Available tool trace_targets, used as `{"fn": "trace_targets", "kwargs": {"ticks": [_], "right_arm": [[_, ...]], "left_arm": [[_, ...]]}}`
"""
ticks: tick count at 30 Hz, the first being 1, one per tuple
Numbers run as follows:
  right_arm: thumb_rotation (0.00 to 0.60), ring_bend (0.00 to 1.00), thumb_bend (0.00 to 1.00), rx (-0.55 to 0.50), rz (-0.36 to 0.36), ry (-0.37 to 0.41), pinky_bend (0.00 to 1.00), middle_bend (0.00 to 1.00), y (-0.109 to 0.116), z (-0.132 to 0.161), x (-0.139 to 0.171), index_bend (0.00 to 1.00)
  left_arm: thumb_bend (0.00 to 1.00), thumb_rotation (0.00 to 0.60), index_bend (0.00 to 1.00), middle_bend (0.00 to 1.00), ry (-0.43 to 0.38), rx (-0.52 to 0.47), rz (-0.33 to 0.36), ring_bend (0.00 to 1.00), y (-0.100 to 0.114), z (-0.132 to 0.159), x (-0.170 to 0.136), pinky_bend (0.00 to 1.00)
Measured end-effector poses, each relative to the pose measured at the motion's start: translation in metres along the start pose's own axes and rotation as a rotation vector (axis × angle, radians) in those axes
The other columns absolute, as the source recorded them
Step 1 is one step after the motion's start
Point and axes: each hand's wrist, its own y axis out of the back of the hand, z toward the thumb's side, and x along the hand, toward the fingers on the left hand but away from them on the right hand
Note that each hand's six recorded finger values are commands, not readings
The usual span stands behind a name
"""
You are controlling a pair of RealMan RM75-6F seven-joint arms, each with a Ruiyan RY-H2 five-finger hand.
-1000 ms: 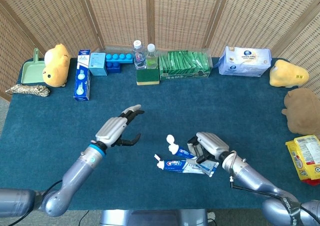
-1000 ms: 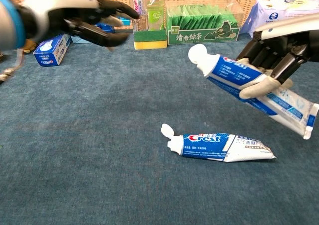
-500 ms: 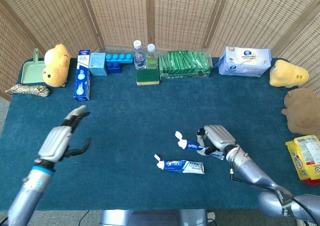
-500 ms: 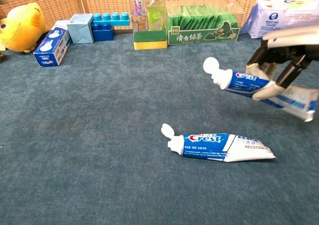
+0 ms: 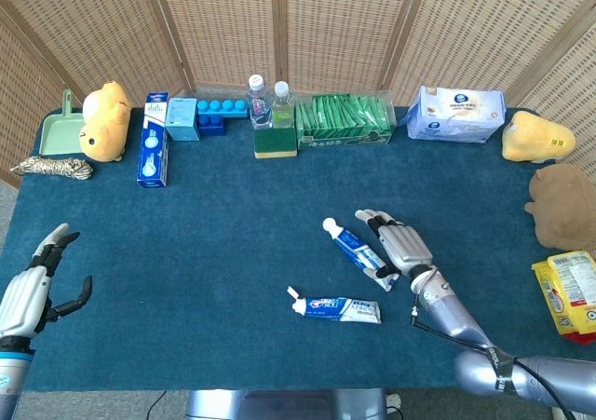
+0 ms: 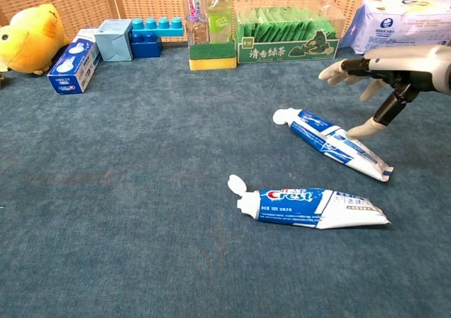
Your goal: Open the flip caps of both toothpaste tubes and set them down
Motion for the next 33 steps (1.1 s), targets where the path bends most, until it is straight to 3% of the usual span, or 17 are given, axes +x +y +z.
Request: {"fn": "trace_targets", "kwargs": {"ticks": [8,14,20,25,30,33], "right_arm": [[0.600,0.00,0.24,-0.075,-0.143,-0.021,0.19,0.04,0.015,-0.020,0.019,0.08],[0.600,0.03,0.30,-0.107,-0.296,-0.010,0.18,0.13,0.028,-0.040,0.048,0.20],[0.600,0.05,0.31,-0.062,-0.472,-0.049,0.17,0.14,0.034,-0.070,0.090,0.22],[0.600,0.05,0.31,0.009,-0.493,-0.118,0.17,0.14,0.021,-0.088,0.120,0.23],[0.600,0.05,0.31,-0.017,-0.508,-0.138,0.16,0.14,0.010,-0.097,0.150,0.26],[0.600,0.05,0.31,-0.025,-0.499,-0.145,0.16,0.14,0.002,-0.101,0.165,0.26]], "left_arm": [[0.43,0.419,0.11,0.00,0.037,0.084,0.020,0.00,-0.007,-0.017,-0.002,0.12],[0.43,0.455,0.13,0.01,0.029,0.144,0.023,0.00,-0.014,-0.023,-0.011,0.09],[0.43,0.459,0.17,0.06,0.018,0.197,0.109,0.00,-0.008,-0.025,-0.026,0.09],[0.43,0.475,0.19,0.08,0.010,0.214,0.158,0.00,-0.006,-0.024,-0.045,0.09],[0.43,0.569,0.21,0.12,0.014,0.209,0.168,0.03,-0.008,-0.025,-0.061,0.09],[0.43,0.580,0.21,0.11,0.020,0.208,0.177,0.03,-0.008,-0.027,-0.069,0.09]]}}
